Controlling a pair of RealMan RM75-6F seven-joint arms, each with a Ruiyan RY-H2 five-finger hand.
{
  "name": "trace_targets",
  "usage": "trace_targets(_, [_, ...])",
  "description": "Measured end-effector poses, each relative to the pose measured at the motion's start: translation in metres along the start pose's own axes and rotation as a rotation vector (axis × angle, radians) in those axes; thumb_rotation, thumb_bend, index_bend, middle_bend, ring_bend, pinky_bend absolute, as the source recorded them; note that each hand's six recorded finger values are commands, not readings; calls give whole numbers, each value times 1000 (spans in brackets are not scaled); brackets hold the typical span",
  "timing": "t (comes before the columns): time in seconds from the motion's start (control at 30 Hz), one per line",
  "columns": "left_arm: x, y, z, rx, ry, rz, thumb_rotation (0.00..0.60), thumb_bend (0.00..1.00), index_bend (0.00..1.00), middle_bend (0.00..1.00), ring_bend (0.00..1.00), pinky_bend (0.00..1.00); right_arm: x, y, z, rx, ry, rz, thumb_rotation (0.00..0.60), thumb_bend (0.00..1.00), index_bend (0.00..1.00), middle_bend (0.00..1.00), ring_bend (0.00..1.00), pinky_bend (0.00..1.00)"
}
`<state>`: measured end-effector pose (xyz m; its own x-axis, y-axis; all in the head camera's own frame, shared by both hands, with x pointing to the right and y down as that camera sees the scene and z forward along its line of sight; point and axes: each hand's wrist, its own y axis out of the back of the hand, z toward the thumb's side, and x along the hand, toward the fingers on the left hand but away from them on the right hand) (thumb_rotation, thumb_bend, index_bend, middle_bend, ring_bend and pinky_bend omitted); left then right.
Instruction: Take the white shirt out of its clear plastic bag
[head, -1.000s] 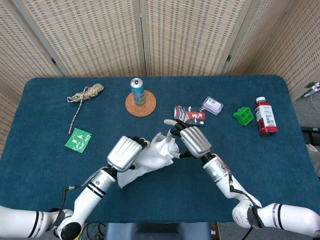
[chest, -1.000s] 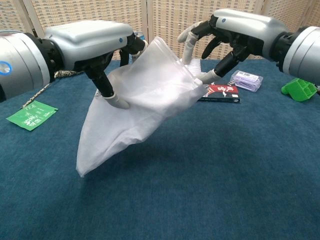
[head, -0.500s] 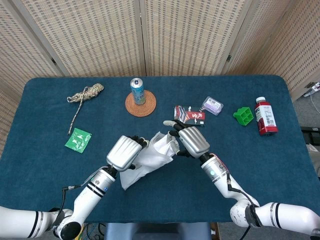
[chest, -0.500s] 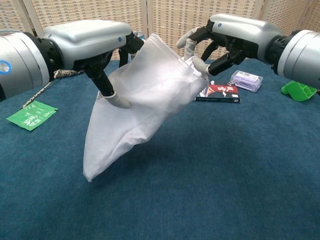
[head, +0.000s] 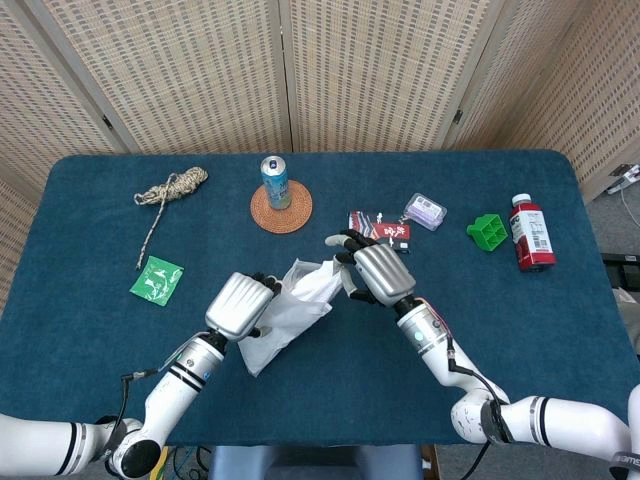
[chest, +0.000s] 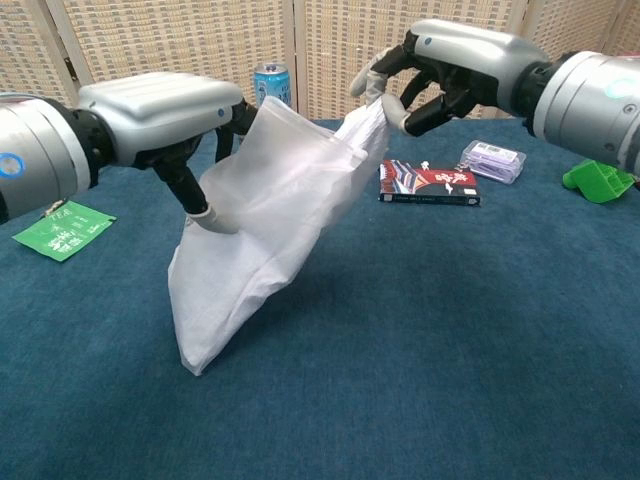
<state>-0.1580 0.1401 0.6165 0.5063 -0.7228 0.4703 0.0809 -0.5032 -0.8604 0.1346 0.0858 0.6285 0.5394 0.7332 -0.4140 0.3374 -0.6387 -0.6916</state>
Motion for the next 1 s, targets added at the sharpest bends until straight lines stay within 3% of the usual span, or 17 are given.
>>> trace_targets(0.1, [-2,-4,-5,-1,19,-12,600,0,229,403,401,658,-7,0,0,10,-3,2,600,704,660,229,102,282])
trace_targets(0.23, [-5,-7,-10,-7,34,-28,600,0,27,130,331,618,-12,-2,-4,19,-16,8,600,704,659,229,102,282])
trace_targets(0.37, [-10,-12,-17,-13,49,-48,600,0,0,6,319,617,-16,-3,-19,33,-62,14,600,704,660,229,102,282])
trace_targets(0.6, [-18,-15,-22,-15,50,-40,600,0,2,1,313,617,-16,-4,-46,53,-140,23,600,704,659,229,102,282])
trace_targets(0.67, [-21,-17,-22,-14,44,-29,600,0,30,34,316,617,-14,-4,-53,55,-162,22,600,704,660,229,102,282])
trace_targets(0.8, [-26,-20,-22,-12,18,-1,600,0,128,209,389,634,-11,-2,-67,58,-199,20,600,704,660,229,102,282])
trace_targets(1.0, [-36,-25,-19,-24,-48,42,600,0,296,575,589,792,-4,-1,-88,60,-251,24,600,704,659,229,102,282])
